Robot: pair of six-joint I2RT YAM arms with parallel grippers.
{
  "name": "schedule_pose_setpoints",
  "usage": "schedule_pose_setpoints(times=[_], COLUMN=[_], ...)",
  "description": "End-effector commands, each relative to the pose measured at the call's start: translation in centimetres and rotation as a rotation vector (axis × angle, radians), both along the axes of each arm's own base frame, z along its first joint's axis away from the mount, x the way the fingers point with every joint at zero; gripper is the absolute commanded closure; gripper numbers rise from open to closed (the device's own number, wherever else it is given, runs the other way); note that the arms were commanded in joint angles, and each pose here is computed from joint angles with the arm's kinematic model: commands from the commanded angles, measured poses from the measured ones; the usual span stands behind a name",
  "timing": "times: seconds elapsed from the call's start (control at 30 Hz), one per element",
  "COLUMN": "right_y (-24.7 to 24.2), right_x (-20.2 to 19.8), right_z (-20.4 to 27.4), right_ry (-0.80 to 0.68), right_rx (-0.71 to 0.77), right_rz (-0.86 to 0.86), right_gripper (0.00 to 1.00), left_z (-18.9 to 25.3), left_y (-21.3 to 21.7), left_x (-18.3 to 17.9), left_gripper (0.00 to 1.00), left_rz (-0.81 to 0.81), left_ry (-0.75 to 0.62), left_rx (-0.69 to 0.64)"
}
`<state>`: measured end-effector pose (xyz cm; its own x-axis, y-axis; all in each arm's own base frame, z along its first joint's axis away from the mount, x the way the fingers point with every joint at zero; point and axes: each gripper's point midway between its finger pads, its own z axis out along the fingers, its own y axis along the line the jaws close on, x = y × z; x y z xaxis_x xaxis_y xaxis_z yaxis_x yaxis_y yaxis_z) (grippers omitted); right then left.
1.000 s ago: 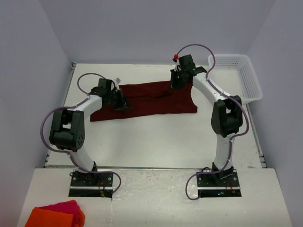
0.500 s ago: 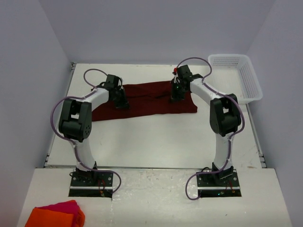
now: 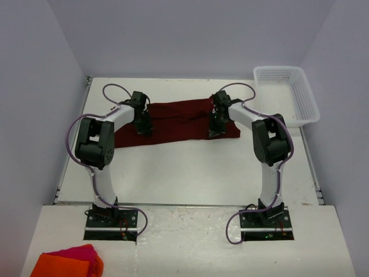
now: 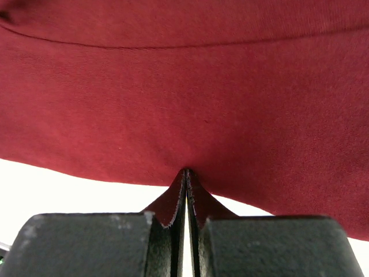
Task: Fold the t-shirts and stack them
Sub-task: Rotate the tshirt 90 degrees
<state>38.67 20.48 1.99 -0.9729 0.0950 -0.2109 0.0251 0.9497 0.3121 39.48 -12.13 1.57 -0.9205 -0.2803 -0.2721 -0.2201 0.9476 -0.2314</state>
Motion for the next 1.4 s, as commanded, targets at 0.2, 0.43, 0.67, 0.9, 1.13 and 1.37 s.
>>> schedule_pose_setpoints(times=[0.2, 0.43, 0.67, 0.9, 1.13, 1.37], right_y=[-0.7, -0.9, -1.9, -2.4, -3.7, -5.7], right_x=[-1.8, -2.7, -0.5, 0.2, -1.2, -3.4], right_z=[-1.2, -1.3, 2.5, 7.7, 12.4, 14.9], right_ry=[0.027, 0.017, -0.121, -0.236, -0.358, -0.423], right_rx=[-0.039, -0.032, -0.072, -0.063, -0.049, -0.077], right_rz=[-0.052, -0.075, -0.093, -0.111, -0.128, -0.154], right_gripper=[1.00, 1.00, 1.00, 1.00, 1.00, 1.00], left_z=[-3.3, -3.6, -3.7, -3.3, -1.6, 5.7], left_y=[-0.1, -2.4, -8.4, -16.7, -26.3, -31.9], left_x=[-7.8, -12.4, -17.2, -20.3, -25.7, -22.0], left_gripper=[1.00, 1.00, 1.00, 1.00, 1.00, 1.00], left_rz=[-0.052, -0.107, -0.244, -0.453, -0.711, -0.886], left_ry=[0.228, 0.282, 0.331, 0.384, 0.453, 0.231], left_rx=[-0.004, -0.059, -0.155, -0.253, -0.469, -0.589])
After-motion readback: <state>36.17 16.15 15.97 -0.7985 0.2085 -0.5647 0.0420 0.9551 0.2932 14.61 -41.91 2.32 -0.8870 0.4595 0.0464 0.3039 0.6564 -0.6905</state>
